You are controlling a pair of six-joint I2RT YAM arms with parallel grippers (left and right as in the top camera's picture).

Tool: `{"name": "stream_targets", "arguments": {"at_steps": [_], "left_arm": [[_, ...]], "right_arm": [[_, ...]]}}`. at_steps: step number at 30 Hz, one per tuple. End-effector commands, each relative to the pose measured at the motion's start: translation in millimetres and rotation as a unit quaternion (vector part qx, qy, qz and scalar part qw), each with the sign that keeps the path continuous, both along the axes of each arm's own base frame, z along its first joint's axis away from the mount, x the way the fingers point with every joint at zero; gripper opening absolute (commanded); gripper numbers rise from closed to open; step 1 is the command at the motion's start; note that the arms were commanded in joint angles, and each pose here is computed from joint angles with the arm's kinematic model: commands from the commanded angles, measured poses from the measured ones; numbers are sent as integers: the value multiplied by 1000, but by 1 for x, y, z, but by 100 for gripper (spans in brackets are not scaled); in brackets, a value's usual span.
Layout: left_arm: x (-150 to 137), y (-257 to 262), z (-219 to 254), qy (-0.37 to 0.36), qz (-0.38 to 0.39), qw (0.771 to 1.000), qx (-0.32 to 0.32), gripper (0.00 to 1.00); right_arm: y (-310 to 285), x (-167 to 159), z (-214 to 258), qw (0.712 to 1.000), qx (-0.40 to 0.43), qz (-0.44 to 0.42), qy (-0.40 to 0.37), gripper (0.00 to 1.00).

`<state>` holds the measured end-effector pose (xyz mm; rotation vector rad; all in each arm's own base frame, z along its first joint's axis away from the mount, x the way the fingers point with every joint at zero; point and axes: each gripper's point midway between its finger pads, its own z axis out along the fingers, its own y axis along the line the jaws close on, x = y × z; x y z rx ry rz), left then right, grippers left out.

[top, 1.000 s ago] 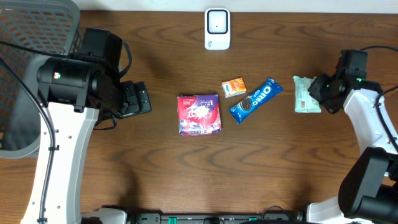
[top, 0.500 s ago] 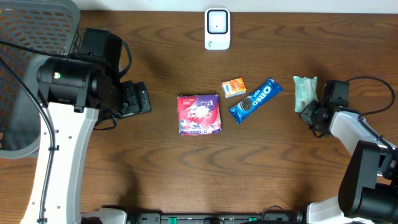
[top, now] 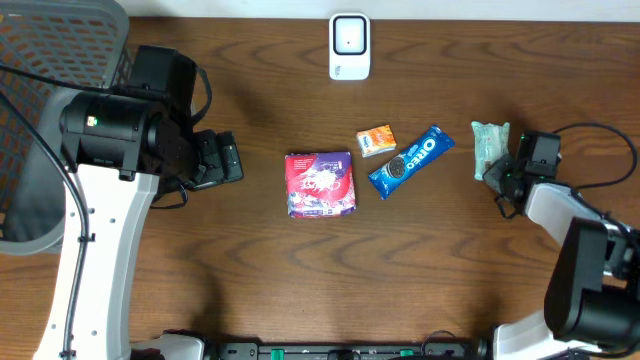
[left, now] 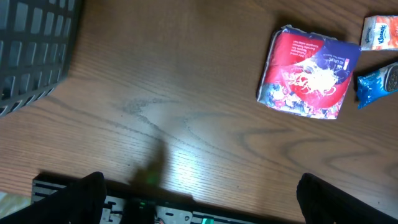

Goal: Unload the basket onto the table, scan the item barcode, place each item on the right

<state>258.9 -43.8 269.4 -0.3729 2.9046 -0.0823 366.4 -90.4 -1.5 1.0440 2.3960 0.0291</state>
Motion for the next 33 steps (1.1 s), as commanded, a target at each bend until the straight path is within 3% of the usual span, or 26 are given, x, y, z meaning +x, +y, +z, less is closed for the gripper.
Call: {"name": "stream_targets", "arguments": {"at_steps": [1, 11, 18, 20, 23, 26, 33], "left_arm": [[1, 3, -2, 4, -4, 1000, 9, 98], [1, 3, -2, 4, -4, 1000, 9, 98], [1, 3, -2, 4, -4, 1000, 9, 98], [1, 3, -2, 4, -4, 1000, 9, 98], [1, 3, -2, 4, -4, 1000, 8, 98], [1, 3, -2, 4, -4, 1000, 9, 98], [1, 3, -2, 4, -4, 1000, 9, 98]], "right_arm": [[9, 4, -29, 999, 37, 0, 6, 7], [26, 38, -8, 995, 84, 37, -47, 13], [25, 37, 61, 994, 79, 36, -59, 20], [25, 35, 81, 994, 75, 38, -72, 26], [27, 26, 112, 992, 70, 40, -95, 54], [34, 17, 128, 991, 77, 48, -103, 68], [83, 12, 120, 979, 141, 123, -82, 77]]}}
